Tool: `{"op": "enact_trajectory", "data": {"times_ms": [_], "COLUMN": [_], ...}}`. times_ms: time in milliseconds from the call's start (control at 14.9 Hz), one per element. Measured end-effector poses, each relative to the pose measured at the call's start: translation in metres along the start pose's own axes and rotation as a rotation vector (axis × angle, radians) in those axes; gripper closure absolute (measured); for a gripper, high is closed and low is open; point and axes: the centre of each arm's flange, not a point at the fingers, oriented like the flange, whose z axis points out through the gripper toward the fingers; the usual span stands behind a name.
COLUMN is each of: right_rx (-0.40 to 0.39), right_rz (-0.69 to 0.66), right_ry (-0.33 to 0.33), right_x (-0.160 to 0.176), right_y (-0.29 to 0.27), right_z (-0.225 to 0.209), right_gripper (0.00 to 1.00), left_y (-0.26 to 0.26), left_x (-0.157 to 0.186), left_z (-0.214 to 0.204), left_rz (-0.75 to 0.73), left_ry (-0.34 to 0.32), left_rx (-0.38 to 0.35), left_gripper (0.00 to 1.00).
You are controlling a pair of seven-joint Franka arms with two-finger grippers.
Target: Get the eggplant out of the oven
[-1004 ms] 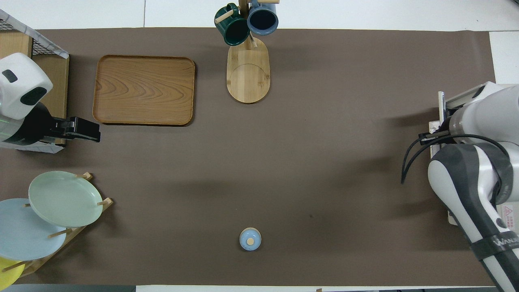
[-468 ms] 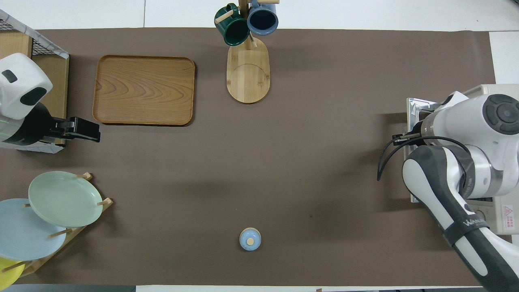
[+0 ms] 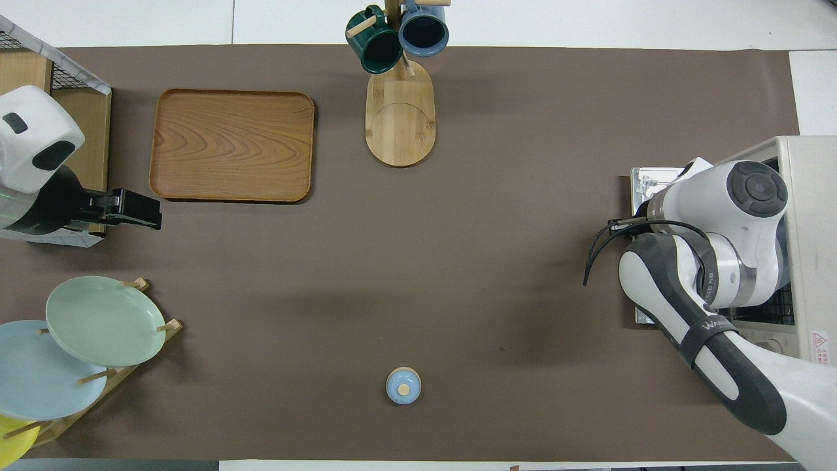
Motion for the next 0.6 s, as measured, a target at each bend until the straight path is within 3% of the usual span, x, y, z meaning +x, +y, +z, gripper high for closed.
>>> {"op": "enact_trajectory", "data": {"times_ms": [268,468,602], "right_rx": [-0.001,0.0,-0.007], "right_rz": [0.016,0.011,0.009], "right_ry": [0.024,-0.003,-0.024], "right_x": [0.013,0.034,0.033], "right_y": [0.001,0.0,0.002], "right_z": [-0.019,-0.067,-0.096], "right_gripper": [0.99,0.99,0.84], "left_y": [0.0,0.0,0.0], "left_x": [0.0,0.0,0.0], "left_z": [0.0,0.0,0.0], "left_rz": [0.0,0.0,0.0], "left_ry": [0.0,0.0,0.0], "left_rx": [0.0,0.0,0.0], "left_gripper": [0.0,0.0,0.0]}}
